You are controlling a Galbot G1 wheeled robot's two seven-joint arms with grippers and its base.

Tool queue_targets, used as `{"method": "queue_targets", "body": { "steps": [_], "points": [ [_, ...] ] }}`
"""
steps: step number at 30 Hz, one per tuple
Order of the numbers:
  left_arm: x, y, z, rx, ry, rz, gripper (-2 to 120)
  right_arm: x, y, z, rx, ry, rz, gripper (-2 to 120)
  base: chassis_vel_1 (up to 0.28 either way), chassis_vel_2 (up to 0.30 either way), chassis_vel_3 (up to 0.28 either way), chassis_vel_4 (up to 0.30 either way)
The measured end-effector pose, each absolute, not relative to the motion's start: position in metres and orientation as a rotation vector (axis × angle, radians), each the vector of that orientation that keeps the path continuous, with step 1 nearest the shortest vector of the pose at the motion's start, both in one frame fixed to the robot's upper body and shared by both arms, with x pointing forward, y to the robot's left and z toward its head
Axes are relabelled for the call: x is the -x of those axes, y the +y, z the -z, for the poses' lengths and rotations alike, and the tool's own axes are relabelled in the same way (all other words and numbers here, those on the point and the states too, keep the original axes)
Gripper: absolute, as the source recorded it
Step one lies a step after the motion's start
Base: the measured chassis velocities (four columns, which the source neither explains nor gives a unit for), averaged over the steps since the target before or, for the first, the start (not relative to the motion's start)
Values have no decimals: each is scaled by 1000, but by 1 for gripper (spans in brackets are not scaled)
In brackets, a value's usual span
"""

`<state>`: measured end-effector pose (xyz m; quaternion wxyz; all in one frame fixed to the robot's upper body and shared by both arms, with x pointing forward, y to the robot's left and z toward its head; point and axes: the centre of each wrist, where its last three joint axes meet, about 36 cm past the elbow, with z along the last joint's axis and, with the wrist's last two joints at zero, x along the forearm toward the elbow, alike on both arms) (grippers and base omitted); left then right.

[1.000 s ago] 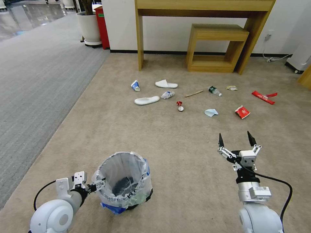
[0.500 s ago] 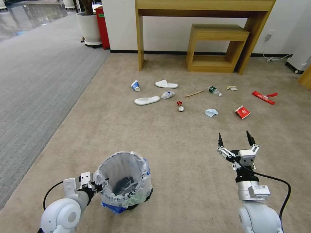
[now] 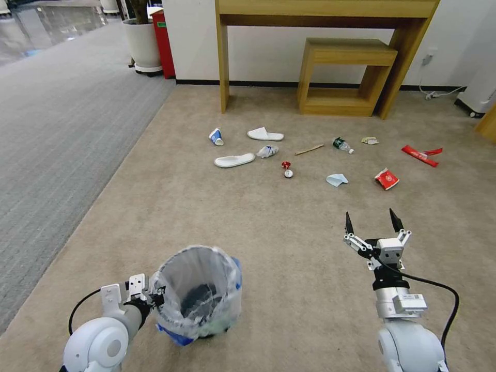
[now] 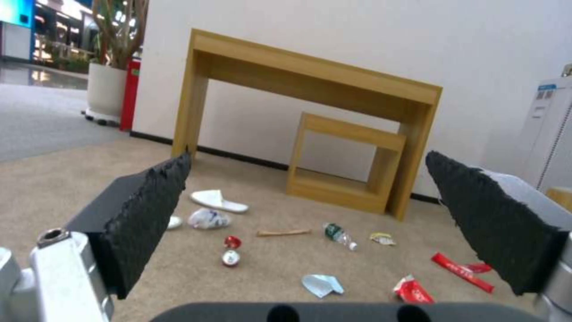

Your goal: Pick up the trash bin and place the garbage on the floor into it.

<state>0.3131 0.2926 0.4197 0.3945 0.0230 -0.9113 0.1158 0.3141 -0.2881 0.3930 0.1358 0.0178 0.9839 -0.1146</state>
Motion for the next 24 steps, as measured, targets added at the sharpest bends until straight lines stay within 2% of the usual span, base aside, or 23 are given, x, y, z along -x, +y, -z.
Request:
{"method": "queue_targets", "body": {
  "steps": [6, 15, 24],
  "points": [
    [-310, 292, -428, -62, -2325, -302, 1, -313, -289, -395, -44, 2844, 339, 100, 0, 0, 0, 0],
    [-298, 287, -481, -80, -2415, -461, 1, -315, -291, -397, -56, 2843, 337, 100, 0, 0, 0, 0],
    [-278, 276, -516, -277, -2429, -561, 1, -315, -295, -391, -93, 2849, 289, 100, 0, 0, 0, 0]
  ]
}}
